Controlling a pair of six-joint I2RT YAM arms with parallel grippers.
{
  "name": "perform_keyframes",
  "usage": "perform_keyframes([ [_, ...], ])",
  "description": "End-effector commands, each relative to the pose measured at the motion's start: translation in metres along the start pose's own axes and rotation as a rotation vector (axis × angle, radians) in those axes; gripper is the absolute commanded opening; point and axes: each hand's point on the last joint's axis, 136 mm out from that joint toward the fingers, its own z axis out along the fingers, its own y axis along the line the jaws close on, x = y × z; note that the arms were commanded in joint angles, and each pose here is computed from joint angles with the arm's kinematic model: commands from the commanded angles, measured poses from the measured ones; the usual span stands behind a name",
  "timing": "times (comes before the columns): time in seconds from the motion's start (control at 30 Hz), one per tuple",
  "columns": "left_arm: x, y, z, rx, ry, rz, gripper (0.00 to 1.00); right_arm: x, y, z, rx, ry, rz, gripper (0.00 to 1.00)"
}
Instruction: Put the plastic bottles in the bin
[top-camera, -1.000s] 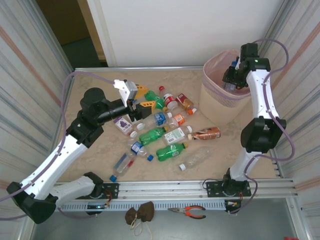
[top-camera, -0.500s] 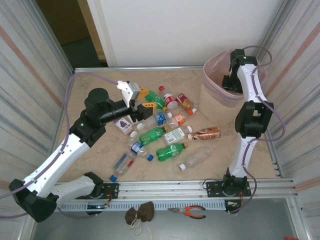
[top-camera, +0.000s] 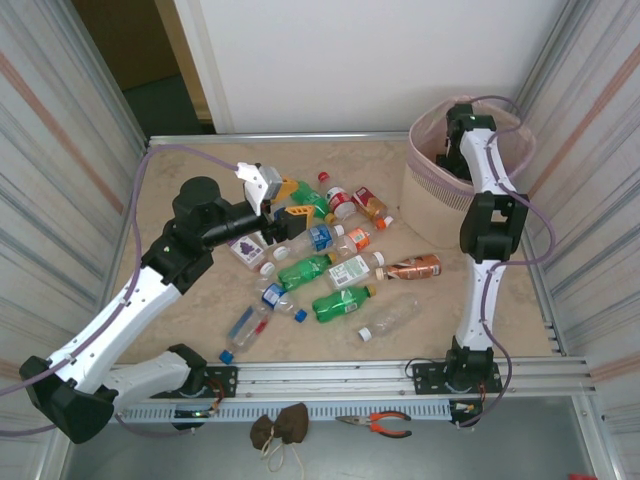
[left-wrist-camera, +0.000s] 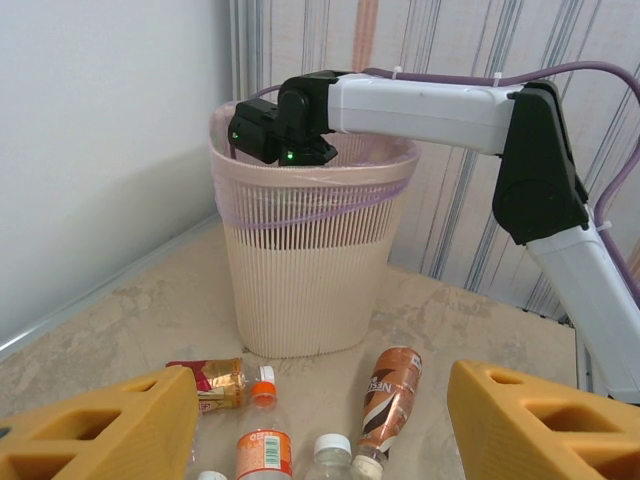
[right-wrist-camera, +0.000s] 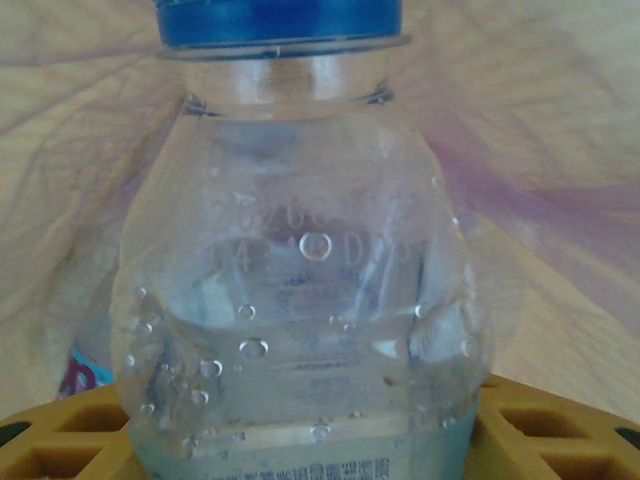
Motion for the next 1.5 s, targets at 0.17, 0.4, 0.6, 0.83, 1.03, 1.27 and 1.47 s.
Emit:
perform_keyframes([
  [0.17,0.009,0.010,0.000,-0.037,0.028,-0.010,0.67,-0.038,0.013,0.023,0.014,-0.094,-0.108,0.59],
  [0.4,0.012,0.014,0.003,-0.042,0.038,-0.026,0.67,-0.064,0.025,0.029,-0.026,-0.189,-0.159,0.68],
  [0.6,0.013,0.014,0.003,-0.043,0.048,-0.033,0.67,-0.069,0.023,0.011,-0.027,-0.211,-0.143,0.78],
  [0.83,0.020,0.016,0.001,-0.060,0.074,-0.050,0.67,-0.057,0.016,-0.036,-0.030,-0.219,-0.120,0.88],
  [1.03,0.024,0.015,-0.003,-0.068,0.102,-0.057,0.67,-0.042,0.011,-0.074,-0.062,-0.219,-0.086,0.89],
  [1.27,0.041,0.021,-0.012,-0.126,0.184,-0.087,0.66,-0.028,0.012,-0.118,-0.124,-0.247,-0.048,0.88],
  [1.47,0.077,0.028,-0.024,-0.203,0.330,-0.165,0.64,-0.019,0.010,-0.161,-0.154,-0.304,-0.029,0.87],
])
